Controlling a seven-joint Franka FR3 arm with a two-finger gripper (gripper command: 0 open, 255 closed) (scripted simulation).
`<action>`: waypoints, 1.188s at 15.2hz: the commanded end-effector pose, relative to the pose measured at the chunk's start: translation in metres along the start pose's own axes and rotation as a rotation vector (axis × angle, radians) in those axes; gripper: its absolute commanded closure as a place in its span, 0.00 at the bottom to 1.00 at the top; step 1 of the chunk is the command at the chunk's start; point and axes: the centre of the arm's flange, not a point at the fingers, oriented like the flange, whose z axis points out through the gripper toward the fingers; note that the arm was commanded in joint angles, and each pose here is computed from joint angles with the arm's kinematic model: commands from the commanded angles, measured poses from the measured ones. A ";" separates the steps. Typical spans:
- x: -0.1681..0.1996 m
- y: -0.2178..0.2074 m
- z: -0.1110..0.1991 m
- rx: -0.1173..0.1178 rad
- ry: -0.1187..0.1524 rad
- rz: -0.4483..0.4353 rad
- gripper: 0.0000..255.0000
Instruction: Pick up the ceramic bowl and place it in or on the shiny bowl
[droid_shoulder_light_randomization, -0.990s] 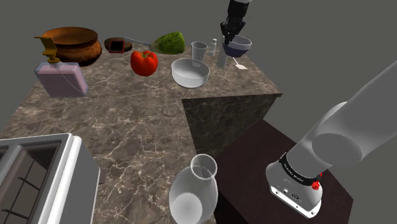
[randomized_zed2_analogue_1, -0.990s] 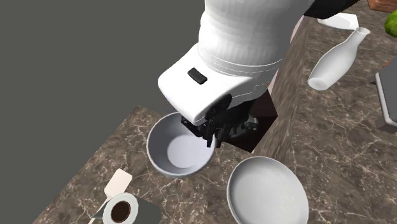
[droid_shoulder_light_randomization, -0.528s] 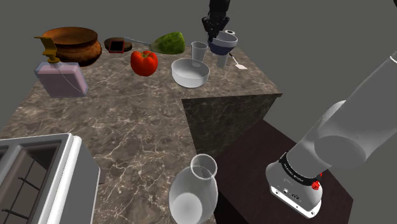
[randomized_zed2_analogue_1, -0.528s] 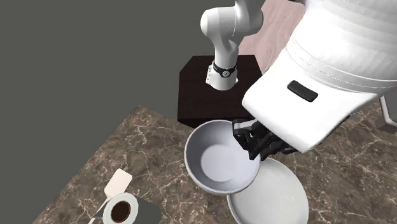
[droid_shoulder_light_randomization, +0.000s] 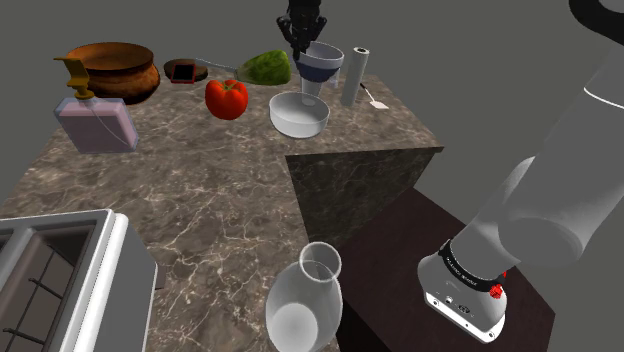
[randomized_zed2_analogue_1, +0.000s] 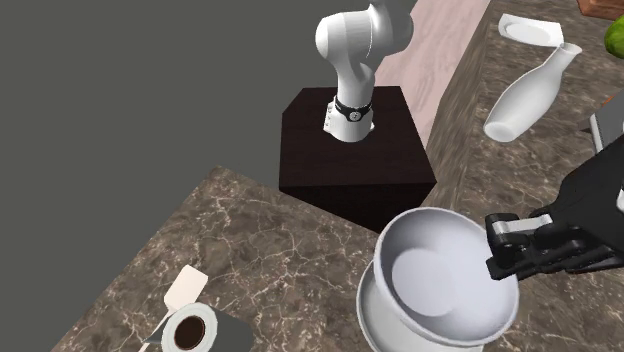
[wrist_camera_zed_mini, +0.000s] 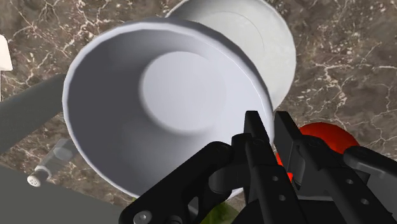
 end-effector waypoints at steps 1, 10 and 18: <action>0.009 -0.025 -0.008 0.000 0.000 0.001 1.00; 0.009 -0.034 0.033 0.000 0.000 0.001 1.00; 0.007 -0.036 0.075 0.000 0.000 0.001 1.00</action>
